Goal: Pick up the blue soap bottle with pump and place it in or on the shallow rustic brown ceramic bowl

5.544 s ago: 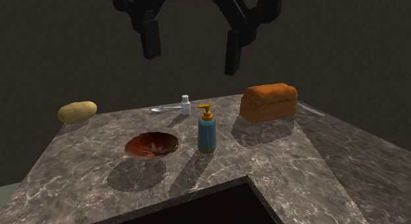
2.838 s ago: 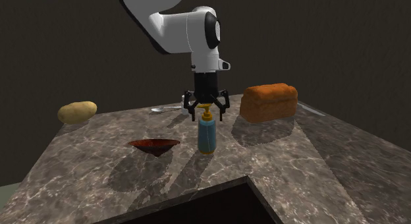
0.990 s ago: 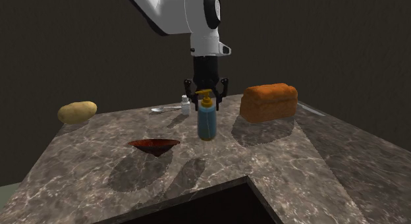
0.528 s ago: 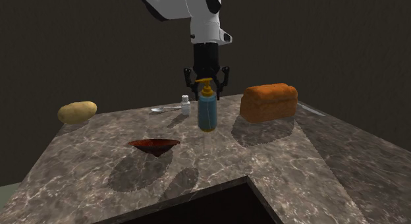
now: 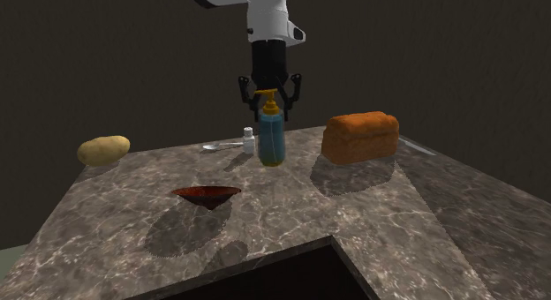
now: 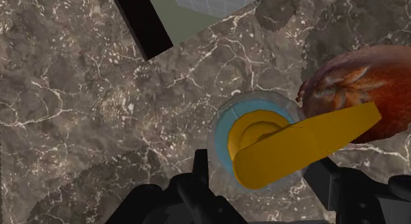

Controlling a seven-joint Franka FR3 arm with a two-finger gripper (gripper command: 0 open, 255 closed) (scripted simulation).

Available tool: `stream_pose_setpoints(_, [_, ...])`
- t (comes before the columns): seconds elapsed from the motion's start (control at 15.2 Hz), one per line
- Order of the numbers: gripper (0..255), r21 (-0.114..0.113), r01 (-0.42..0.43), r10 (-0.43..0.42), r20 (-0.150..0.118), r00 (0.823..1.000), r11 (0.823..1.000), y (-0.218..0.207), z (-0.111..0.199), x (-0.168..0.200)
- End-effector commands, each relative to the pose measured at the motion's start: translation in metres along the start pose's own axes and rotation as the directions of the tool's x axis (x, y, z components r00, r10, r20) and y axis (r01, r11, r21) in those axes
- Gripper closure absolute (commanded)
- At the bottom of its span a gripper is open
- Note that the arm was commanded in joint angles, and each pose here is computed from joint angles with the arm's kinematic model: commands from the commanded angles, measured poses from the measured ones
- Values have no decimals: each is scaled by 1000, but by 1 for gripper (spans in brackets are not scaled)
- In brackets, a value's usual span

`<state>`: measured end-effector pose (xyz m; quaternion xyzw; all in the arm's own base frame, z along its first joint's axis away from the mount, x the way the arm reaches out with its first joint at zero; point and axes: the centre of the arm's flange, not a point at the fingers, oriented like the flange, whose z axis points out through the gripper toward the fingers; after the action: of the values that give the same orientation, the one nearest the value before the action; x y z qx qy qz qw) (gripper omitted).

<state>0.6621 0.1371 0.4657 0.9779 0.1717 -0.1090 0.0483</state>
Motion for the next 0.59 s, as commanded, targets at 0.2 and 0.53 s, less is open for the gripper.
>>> stream_pose_setpoints(0.2, [255,0,0,0,0,1000,1000,-60,-8,-20])
stream_pose_setpoints(0.53, [255,0,0,0,0,1000,1000,-123,-15,-39])
